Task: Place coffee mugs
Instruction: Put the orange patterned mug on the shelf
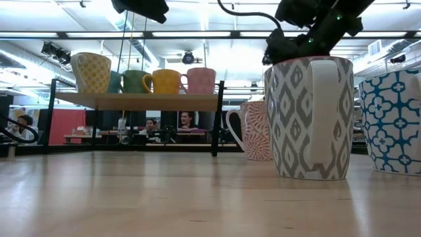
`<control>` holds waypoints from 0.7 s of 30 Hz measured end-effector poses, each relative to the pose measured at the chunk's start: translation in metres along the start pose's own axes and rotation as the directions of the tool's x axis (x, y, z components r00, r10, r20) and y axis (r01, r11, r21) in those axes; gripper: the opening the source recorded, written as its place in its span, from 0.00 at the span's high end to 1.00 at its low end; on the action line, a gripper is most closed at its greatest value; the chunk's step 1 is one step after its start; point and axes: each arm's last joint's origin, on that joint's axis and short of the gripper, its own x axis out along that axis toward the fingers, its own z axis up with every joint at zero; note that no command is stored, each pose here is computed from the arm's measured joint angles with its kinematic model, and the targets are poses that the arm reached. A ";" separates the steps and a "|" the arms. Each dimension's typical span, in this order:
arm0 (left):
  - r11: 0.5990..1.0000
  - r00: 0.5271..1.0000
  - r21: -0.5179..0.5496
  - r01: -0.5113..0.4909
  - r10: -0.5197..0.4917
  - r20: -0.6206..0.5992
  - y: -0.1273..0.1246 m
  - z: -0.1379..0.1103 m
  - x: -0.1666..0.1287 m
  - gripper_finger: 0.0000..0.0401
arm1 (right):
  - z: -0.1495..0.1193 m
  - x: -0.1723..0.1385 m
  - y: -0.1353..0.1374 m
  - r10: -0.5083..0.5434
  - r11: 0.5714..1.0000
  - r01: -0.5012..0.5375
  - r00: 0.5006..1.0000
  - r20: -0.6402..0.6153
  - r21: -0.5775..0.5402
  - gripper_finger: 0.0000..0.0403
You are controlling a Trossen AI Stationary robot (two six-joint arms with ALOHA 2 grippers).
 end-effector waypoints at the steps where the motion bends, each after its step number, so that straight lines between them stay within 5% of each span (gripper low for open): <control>1: 1.000 1.000 -0.002 0.000 0.000 0.002 -0.001 0.000 0.001 0.57 | 0.000 0.002 0.000 -0.014 1.000 0.014 1.000 0.005 -0.003 0.61; 14: 1.000 1.000 -0.016 0.010 -0.010 0.021 -0.002 0.002 0.001 0.57 | 0.006 -0.006 0.001 0.005 0.999 -0.002 0.997 0.075 -0.048 0.61; 21: 1.000 1.000 -0.016 0.010 -0.010 0.021 -0.002 0.002 0.001 0.57 | 0.002 -0.004 -0.008 -0.047 0.997 0.047 0.999 0.011 -0.064 0.61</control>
